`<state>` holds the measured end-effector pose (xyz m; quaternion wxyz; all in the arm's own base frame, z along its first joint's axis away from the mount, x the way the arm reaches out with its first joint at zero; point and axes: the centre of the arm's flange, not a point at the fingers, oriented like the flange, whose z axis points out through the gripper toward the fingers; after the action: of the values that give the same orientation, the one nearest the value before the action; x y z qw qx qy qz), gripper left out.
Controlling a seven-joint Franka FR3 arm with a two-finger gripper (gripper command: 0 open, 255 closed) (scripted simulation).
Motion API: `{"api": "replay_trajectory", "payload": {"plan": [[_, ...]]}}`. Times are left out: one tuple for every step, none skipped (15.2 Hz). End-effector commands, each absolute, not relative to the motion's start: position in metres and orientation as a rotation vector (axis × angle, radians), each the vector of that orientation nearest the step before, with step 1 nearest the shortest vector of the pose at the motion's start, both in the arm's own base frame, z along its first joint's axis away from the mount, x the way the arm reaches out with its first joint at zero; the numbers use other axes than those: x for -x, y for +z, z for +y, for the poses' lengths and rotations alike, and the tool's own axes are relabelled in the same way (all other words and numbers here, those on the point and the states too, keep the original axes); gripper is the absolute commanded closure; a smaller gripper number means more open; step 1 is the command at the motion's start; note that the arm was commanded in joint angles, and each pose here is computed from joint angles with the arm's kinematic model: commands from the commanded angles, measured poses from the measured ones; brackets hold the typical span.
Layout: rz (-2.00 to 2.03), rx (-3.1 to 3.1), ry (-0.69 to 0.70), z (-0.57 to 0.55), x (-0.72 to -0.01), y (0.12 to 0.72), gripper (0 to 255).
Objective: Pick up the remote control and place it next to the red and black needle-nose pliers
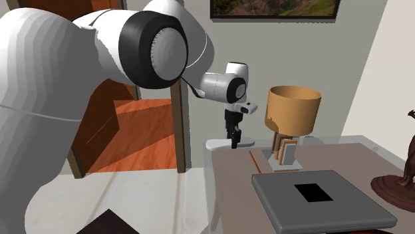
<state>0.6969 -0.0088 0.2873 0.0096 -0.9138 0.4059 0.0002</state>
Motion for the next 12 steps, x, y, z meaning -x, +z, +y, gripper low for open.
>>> {"api": "replay_trajectory", "payload": {"plan": [[1.267, 2.854, 0.001, -0.010, -0.696, 0.298, 255], [1.267, 2.854, 0.001, -0.010, -0.696, 0.299, 255], [1.267, 2.854, 0.001, -0.021, -0.689, 0.299, 255], [1.267, 2.854, 0.001, -0.033, -0.683, 0.299, 255], [1.267, 2.854, 0.001, -0.044, -0.676, 0.299, 255], [1.267, 2.854, 0.001, -0.056, -0.670, 0.299, 255], [1.267, 2.854, 0.001, -0.067, -0.663, 0.299, 255], [1.267, 2.854, 0.001, -0.079, -0.657, 0.299, 255], [1.267, 2.854, 0.001, -0.090, -0.650, 0.299, 255], [1.267, 2.854, 0.001, -0.101, -0.643, 0.300, 255], [1.267, 2.854, 0.001, -0.113, -0.637, 0.300, 255], [1.267, 2.854, 0.001, -0.124, -0.630, 0.300, 255]]}}
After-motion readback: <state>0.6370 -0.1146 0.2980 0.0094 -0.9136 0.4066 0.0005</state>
